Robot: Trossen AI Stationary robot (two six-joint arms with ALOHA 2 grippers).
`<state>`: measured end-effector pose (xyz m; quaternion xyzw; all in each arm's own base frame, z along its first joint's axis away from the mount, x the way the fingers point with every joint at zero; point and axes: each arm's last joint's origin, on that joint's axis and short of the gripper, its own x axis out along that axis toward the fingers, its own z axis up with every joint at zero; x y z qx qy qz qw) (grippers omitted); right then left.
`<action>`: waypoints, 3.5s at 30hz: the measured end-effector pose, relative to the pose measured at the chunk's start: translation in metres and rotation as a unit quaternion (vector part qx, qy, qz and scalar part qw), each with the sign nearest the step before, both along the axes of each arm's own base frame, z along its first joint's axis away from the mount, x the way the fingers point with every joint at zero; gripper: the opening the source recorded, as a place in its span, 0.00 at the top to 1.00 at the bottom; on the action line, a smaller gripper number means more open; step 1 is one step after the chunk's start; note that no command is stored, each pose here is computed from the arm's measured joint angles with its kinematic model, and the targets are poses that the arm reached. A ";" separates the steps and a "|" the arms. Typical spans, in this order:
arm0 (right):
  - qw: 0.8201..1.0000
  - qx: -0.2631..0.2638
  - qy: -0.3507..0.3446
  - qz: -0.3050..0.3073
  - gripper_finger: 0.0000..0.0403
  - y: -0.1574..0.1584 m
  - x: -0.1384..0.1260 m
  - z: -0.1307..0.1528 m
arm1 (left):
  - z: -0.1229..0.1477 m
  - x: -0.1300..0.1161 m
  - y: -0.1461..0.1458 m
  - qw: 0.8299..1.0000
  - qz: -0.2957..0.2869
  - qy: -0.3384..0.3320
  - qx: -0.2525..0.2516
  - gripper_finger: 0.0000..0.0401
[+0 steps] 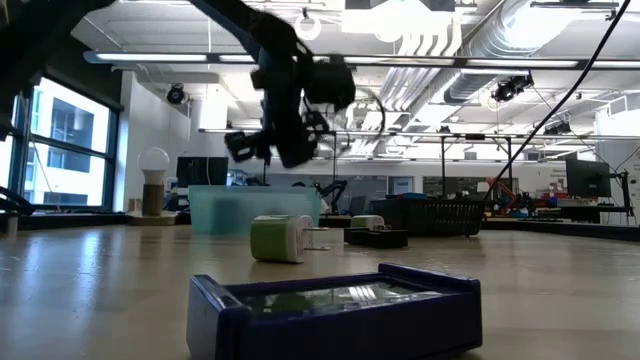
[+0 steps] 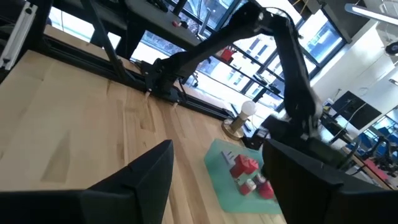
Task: Pick & Place Office items
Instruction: Put the dark blue digital clock into the black bin
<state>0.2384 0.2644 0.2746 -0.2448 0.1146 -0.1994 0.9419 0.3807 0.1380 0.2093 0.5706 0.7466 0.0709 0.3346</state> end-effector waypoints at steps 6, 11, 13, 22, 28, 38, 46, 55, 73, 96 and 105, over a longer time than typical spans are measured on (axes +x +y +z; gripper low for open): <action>1.000 0.000 0.000 0.000 0.42 0.000 0.000 0.000 | 0.069 -0.016 -0.038 0.976 0.003 -0.216 -0.007 0.61; 1.000 0.011 -0.004 0.000 0.42 0.000 0.000 0.000 | 0.132 -0.044 -0.085 0.846 0.042 -0.513 -0.142 0.61; 1.000 0.012 -0.005 0.000 0.42 0.000 0.000 0.000 | 0.152 -0.059 -0.104 0.771 0.066 -0.593 -0.225 0.61; 0.998 0.054 -0.016 0.008 0.42 0.001 0.000 0.000 | 0.189 -0.108 -0.176 0.574 0.104 -0.543 -0.604 0.61; 0.992 0.116 -0.013 0.042 0.42 0.003 0.001 -0.002 | 0.177 -0.116 -0.217 0.569 0.131 -0.477 -0.657 0.61; 0.980 0.173 0.011 0.094 0.42 0.007 0.002 -0.004 | 0.102 -0.124 -0.277 0.542 0.197 -0.530 -0.622 0.61; 0.981 0.172 0.013 0.089 0.42 0.004 0.006 -0.004 | 0.080 -0.129 -0.297 0.518 0.167 -0.525 -0.654 0.61; 0.981 0.170 0.020 0.087 0.42 0.001 0.007 -0.005 | 0.082 -0.125 -0.292 0.503 0.176 -0.546 -0.646 0.60; 0.980 0.172 0.029 0.097 0.42 0.002 0.006 -0.006 | 0.088 -0.121 -0.293 0.477 0.165 -0.577 -0.642 0.11; 0.945 0.311 0.052 0.090 0.42 0.002 0.003 -0.015 | 0.088 -0.098 -0.380 0.493 0.140 -0.628 -0.586 0.11; 0.914 0.383 0.080 0.103 0.42 0.006 0.003 -0.021 | 0.040 -0.088 -0.421 0.543 0.157 -0.599 -0.567 0.11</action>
